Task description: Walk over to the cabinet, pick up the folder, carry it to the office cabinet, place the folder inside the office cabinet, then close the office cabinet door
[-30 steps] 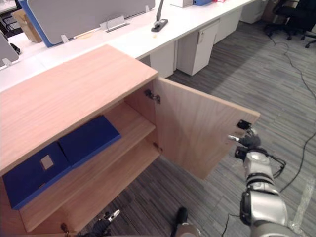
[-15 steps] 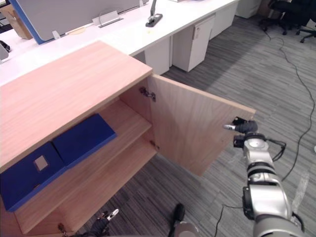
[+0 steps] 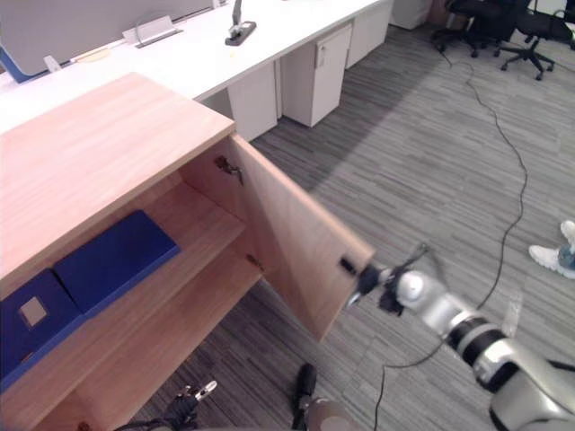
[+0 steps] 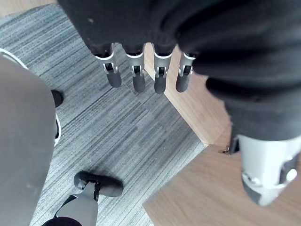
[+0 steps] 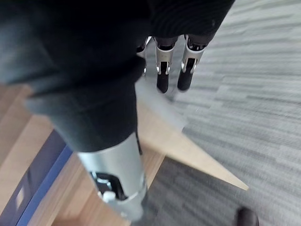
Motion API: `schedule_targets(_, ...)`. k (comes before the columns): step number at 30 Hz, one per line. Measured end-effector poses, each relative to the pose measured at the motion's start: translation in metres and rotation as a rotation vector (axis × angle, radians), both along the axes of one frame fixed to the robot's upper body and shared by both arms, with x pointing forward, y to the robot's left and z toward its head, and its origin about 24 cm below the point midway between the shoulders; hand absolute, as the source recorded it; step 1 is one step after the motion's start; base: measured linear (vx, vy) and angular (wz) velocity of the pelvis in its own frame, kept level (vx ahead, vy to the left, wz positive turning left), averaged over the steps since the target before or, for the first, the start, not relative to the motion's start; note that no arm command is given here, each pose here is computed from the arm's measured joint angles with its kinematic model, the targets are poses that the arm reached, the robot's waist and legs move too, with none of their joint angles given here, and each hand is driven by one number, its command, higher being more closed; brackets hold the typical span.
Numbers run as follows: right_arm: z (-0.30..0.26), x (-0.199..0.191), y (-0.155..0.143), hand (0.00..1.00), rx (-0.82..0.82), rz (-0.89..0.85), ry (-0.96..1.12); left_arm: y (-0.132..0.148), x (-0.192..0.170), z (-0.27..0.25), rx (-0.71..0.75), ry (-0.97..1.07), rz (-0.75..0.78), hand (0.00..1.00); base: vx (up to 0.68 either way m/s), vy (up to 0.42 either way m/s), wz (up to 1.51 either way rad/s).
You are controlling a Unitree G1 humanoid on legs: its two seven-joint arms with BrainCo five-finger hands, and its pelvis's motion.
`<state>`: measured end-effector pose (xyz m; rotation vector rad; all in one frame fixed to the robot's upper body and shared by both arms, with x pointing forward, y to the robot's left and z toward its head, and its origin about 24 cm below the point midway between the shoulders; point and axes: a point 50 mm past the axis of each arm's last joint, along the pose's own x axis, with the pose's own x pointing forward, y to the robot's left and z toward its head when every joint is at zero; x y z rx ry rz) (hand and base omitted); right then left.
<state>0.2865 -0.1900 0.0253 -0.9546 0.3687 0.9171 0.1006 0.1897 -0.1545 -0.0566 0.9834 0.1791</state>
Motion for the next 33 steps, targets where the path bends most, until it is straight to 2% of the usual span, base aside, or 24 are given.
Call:
schedule_targets(2, -0.029, -0.025, 0.022, 0.00, -0.007, 0.129, 0.179, -0.003, 0.003, 0.001, -0.005, -0.006, -0.030, 0.00, -0.04, -0.058, 0.31)
schedule_targets(4, -0.043, -0.033, 0.065, 0.00, 0.097, 0.174, 0.217, -0.006, 0.006, 0.001, -0.014, -0.012, -0.043, 0.00, -0.04, -0.018, 0.31)
schedule_targets(6, -0.040, -0.030, 0.077, 0.00, 0.113, 0.199, 0.217, -0.006, 0.008, 0.002, -0.016, -0.019, -0.046, 0.00, -0.01, 0.042, 0.30)
schedule_targets(13, -0.038, -0.033, 0.070, 0.00, 0.036, 0.287, 0.317, 0.004, 0.001, 0.002, 0.013, 0.002, -0.086, 0.00, 0.09, 0.118, 0.09)
schedule_targets(18, -0.036, -0.035, 0.064, 0.00, -0.025, 0.327, 0.352, 0.003, 0.003, 0.002, 0.015, 0.002, -0.109, 0.00, 0.07, 0.121, 0.03)
schedule_targets(22, -0.038, -0.035, 0.066, 0.00, -0.010, 0.313, 0.359, -0.002, 0.005, 0.002, 0.006, -0.004, -0.117, 0.00, 0.00, 0.066, 0.34)
schedule_targets(24, -0.049, -0.037, 0.058, 0.00, 0.010, 0.242, 0.378, -0.010, 0.008, 0.002, -0.008, -0.009, -0.137, 0.00, -0.04, 0.047, 1.00)
schedule_targets(28, -0.083, -0.045, 0.017, 0.00, 0.068, -0.113, 0.371, -0.027, 0.015, 0.002, -0.020, -0.035, -0.219, 0.00, -0.06, 0.110, 1.69)
schedule_targets(29, -0.086, -0.047, 0.015, 0.00, 0.082, -0.147, 0.370, -0.027, 0.016, 0.003, -0.013, -0.039, -0.232, 0.00, -0.06, -0.024, 2.30)
schedule_targets(31, -0.110, -0.057, 0.014, 0.00, 0.222, -0.421, 0.377, -0.011, 0.022, 0.005, 0.034, -0.046, -0.234, 0.00, -0.01, -0.152, 2.18)
schedule_targets(32, -0.113, -0.055, 0.013, 0.00, 0.254, -0.491, 0.368, -0.009, 0.024, 0.006, 0.040, -0.048, -0.233, 0.00, -0.02, -0.167, 1.38)
schedule_targets(33, -0.120, -0.055, 0.009, 0.00, 0.323, -0.651, 0.362, -0.008, 0.026, 0.006, 0.041, -0.054, -0.206, 0.00, -0.04, -0.133, 1.25)
